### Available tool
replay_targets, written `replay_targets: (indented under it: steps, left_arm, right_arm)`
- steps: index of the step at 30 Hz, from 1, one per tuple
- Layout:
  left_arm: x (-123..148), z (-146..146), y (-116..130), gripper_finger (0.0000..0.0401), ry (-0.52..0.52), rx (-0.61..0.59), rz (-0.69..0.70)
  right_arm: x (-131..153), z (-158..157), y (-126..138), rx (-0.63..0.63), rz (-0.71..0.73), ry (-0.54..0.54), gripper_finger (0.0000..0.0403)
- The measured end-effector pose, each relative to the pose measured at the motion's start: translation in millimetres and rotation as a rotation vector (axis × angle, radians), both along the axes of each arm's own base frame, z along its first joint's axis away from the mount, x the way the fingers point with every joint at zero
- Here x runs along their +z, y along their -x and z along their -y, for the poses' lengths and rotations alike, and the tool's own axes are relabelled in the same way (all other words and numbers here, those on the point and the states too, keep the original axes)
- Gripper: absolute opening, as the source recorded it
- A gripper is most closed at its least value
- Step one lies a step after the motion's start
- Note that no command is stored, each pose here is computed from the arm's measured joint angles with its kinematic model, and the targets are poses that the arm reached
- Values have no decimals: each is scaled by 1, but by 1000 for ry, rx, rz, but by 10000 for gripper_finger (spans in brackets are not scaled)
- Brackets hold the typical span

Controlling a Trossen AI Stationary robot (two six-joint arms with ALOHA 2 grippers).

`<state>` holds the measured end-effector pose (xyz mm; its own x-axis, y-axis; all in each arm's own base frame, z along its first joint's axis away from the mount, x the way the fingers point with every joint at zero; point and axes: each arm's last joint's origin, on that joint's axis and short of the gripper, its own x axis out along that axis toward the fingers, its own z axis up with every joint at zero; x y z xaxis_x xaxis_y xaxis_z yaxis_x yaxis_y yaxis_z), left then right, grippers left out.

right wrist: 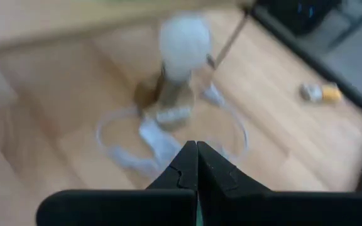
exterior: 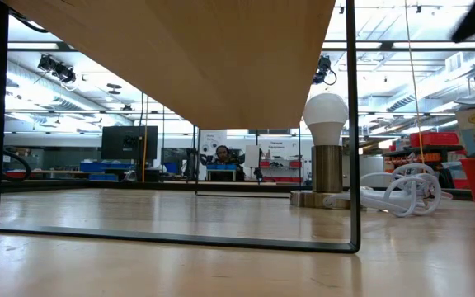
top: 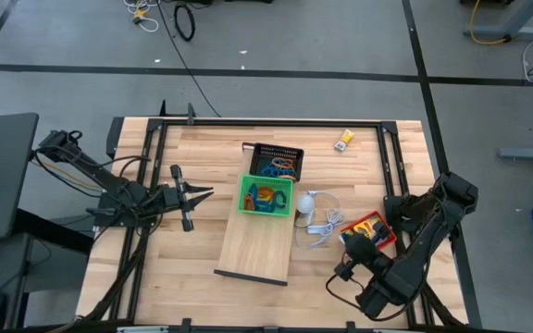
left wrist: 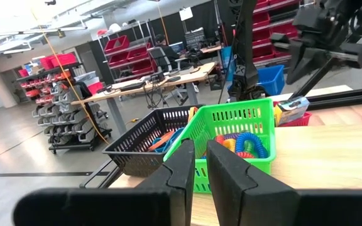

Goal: Pick & Place Office Desk Supplies
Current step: Put the bag of crayons into the red bin

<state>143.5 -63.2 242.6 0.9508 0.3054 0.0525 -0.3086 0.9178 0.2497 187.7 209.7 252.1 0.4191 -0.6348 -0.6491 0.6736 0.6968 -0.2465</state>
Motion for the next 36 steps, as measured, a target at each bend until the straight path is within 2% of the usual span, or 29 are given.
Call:
replay_targets:
  steps: [4, 6, 11, 17, 22, 28, 32, 36]
  left_arm:
    - [0, 0, 0, 50, 12, -6, 5]
    - [0, 1, 0, 50, 16, -19, 5]
    - [-4, 4, -4, 50, 29, -87, -6]
    - [-13, 10, -11, 50, 19, -145, -57]
    - [-20, 13, -16, 50, 7, -144, -95]
    - [-23, 15, -19, 50, -13, -140, -110]
    - [-23, 15, -19, 50, -15, -140, -111]
    - [-23, 15, -19, 50, -18, -140, -112]
  right_arm:
    - [3, 12, -9, 37, 64, 97, 0]
    - [6, 23, -16, 33, 48, 133, 0]
    - [12, 56, -38, 21, -65, 235, 2]
    - [24, 120, -62, -14, -315, 312, 29]
    - [41, 178, -69, 7, -474, 197, 76]
    - [60, 238, -67, 202, -557, 37, 162]
    - [62, 283, -58, 292, -612, -77, 207]
    - [51, 331, -50, 340, -615, -229, 221]
